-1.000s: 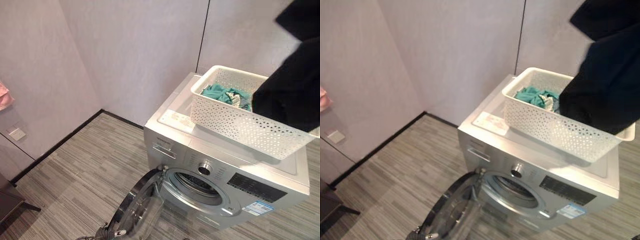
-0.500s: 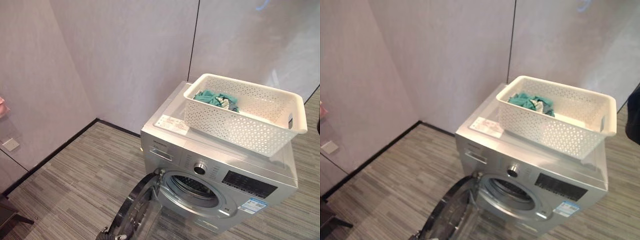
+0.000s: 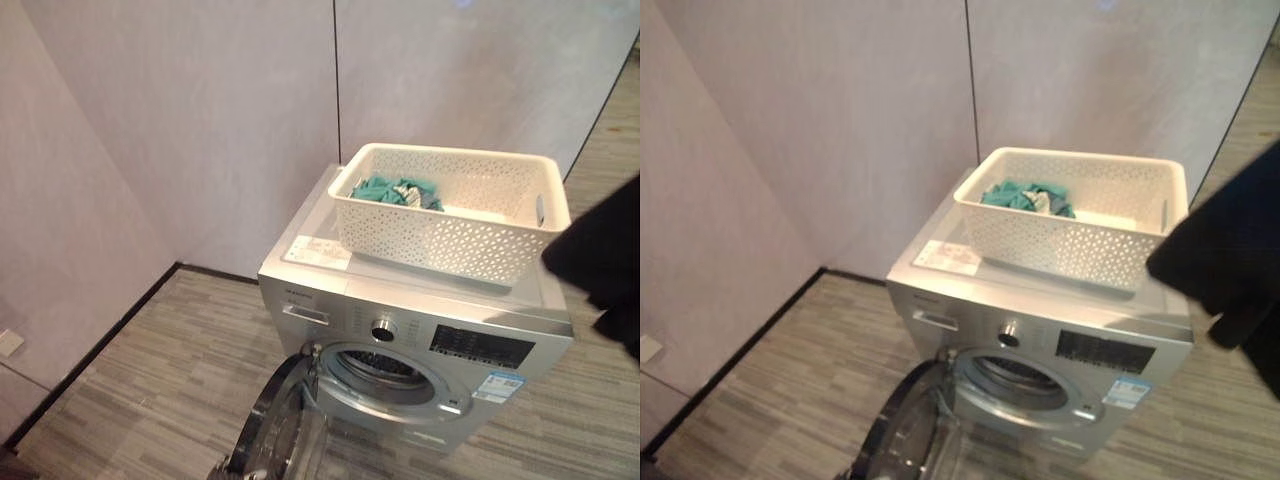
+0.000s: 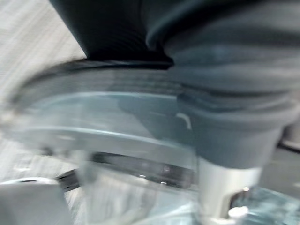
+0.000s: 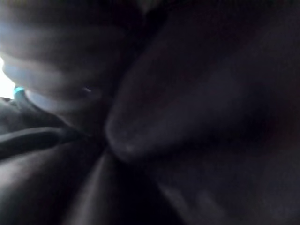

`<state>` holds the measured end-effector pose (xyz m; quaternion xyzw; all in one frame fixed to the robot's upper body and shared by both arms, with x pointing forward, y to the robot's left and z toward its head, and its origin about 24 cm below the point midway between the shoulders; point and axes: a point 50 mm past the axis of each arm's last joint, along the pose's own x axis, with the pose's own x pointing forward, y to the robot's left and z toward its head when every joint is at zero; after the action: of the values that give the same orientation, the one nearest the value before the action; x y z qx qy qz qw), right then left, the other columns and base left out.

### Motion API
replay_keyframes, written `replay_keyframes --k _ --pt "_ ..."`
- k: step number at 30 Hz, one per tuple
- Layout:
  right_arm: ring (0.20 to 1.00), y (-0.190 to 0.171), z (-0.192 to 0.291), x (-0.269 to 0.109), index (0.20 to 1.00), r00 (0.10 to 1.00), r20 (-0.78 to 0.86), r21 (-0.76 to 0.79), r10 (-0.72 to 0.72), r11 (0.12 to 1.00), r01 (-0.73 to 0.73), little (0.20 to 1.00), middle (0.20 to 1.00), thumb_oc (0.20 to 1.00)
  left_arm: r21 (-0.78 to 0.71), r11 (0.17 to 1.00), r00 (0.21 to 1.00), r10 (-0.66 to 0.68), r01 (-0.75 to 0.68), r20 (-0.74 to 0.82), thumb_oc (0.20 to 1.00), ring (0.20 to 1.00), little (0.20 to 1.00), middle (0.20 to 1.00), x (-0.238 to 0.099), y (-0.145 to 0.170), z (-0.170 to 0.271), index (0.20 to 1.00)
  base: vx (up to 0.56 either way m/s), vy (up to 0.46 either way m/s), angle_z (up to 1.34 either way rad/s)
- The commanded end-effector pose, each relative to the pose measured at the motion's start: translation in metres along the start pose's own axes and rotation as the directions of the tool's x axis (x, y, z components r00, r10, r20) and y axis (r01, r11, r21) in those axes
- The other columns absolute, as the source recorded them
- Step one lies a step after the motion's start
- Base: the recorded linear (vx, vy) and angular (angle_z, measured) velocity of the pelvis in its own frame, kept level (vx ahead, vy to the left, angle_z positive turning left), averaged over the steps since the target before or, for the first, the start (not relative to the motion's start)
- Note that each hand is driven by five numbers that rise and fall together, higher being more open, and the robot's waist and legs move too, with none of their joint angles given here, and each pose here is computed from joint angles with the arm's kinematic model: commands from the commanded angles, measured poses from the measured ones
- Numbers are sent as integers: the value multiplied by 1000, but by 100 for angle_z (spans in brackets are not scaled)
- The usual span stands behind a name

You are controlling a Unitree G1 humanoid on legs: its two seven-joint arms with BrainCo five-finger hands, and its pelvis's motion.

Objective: Grab the laundry basket,head to the washer,open it,put in the laundry and shut it.

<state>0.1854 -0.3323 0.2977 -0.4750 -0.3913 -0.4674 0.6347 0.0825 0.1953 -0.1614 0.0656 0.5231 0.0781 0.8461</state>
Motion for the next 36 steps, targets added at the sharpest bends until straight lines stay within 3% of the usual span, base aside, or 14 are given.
replay_keyframes --k 1,4,5,10,12,15,16,19,21,22,24,26,30,36 --pt "200 -22 -4 24 200 990 56 -144 -132 980 139 200 200 200 18 1000 937 14 -22 350 1000 1000 1000 1000 10 8 110 1000 -47 57 -14" --pt "200 -27 -25 5 200 995 -27 -245 -95 966 85 200 200 200 -1 999 933 31 -33 357 1000 1000 1000 1000 9 12 110 1000 -67 52 0" --pt "200 -25 -44 -22 200 991 -131 -287 -33 958 -6 200 200 200 -23 999 935 46 -41 351 1000 1000 1000 1000 10 14 109 1000 -83 56 -8" --pt "200 -15 -62 -86 200 934 -336 -242 125 946 -214 200 200 200 -76 996 949 66 -45 309 1000 1000 1000 1000 11 18 98 1000 -56 53 -12" --pt "200 3 -58 -131 200 857 -441 -114 268 930 -350 200 200 200 -109 994 947 64 -31 313 1000 1000 1000 1000 10 14 97 1000 -61 51 -38" --pt "200 16 -48 -155 200 795 -470 12 383 904 -428 200 200 200 -122 992 944 58 -19 325 1000 1000 1000 1000 9 12 97 1000 -69 75 -36" --pt "200 33 -34 -182 200 706 -483 197 518 850 -488 200 200 200 -115 993 936 40 0 349 1000 1000 1000 1000 7 7 101 1000 -89 68 -28" --pt "200 50 -18 -204 200 614 -453 360 647 762 -538 200 200 200 -82 996 926 4 29 378 1000 1000 1000 1000 4 -1 106 1000 -76 54 -19" --pt "200 68 6 -232 200 472 -367 543 802 596 -591 200 200 200 15 997 914 -70 70 399 1000 1000 1000 1000 1 -15 112 1000 -101 91 -11" --pt "200 69 6 -232 200 471 -366 545 802 595 -591 200 200 200 14 997 914 -69 69 399 1000 1000 1000 1000 2 -15 112 1000 -82 77 -2" --pt "200 84 27 -249 200 359 -252 623 899 434 -650 200 200 200 239 968 943 -151 80 297 1000 1000 1000 1000 8 -40 105 1000 -47 98 -2" --pt "200 91 37 -252 200 315 -192 642 929 362 -676 200 200 200 341 933 950 -200 111 238 1000 1000 1000 1000 10 -59 104 1000 -37 60 -6" --pt "200 98 47 -255 200 280 -140 661 950 300 -688 200 200 200 476 868 920 -294 143 259 1000 1000 1000 1000 4 -87 123 1000 -47 22 3" --pt "200 111 64 -250 200 271 -60 685 961 237 -689 200 200 200 737 669 845 -445 95 296 1000 1000 1000 1000 -12 -127 165 1000 -38 -15 33"
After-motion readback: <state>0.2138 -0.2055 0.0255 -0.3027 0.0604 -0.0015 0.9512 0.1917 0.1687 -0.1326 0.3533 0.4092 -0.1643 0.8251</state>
